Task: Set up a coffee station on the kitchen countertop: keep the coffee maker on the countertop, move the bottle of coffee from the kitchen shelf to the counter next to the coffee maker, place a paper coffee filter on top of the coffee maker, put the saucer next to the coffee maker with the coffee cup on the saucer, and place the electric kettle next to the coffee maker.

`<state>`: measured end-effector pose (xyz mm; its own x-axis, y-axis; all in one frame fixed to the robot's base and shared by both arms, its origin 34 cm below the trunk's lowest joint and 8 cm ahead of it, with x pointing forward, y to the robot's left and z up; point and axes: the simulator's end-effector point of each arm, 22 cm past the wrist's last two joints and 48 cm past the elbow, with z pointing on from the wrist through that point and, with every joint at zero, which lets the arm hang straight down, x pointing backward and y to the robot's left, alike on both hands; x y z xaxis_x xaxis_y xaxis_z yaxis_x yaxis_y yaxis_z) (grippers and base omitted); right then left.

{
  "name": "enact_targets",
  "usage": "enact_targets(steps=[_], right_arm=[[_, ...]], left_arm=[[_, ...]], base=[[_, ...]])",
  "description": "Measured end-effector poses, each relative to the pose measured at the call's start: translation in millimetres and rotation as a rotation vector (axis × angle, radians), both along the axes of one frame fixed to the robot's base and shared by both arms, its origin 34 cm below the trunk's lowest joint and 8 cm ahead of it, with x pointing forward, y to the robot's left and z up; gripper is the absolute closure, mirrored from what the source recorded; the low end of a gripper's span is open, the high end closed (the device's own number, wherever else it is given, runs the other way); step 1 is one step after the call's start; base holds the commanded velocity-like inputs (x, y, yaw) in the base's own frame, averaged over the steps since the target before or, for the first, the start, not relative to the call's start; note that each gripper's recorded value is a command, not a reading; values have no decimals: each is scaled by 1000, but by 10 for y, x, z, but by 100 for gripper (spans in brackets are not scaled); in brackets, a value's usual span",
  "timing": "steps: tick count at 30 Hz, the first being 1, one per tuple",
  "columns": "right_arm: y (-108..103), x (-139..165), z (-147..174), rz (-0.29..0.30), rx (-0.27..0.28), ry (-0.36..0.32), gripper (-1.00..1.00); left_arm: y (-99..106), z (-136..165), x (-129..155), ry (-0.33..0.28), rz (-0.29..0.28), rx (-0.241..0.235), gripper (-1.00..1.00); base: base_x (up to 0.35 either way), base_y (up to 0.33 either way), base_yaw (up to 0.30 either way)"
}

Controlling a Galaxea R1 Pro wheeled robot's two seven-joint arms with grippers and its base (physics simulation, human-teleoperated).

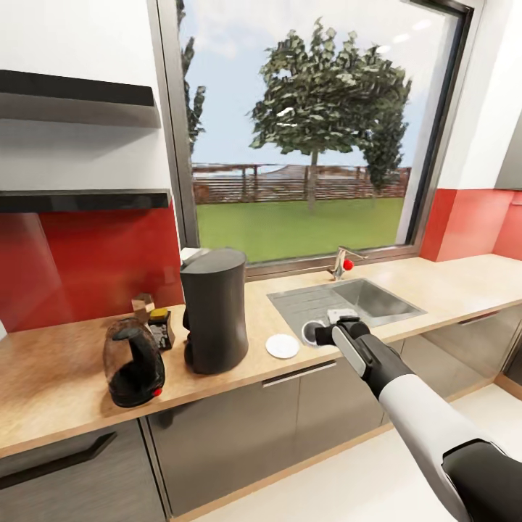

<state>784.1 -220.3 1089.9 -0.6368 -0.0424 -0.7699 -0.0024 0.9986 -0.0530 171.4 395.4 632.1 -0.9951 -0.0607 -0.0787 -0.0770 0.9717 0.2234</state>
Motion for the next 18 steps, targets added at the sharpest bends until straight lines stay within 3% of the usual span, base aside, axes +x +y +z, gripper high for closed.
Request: enact_targets(steps=[7,18], right_arm=[[-12,-14,-80,-2,-1,20,100],[-22,-12,-179,-4,-2,37,100]], left_arm=[[-3,-4,-21,5,1,1,-100],[0,-9,-66,17,3,4,-100]], base=[[7,0,145],[101,70,181]])
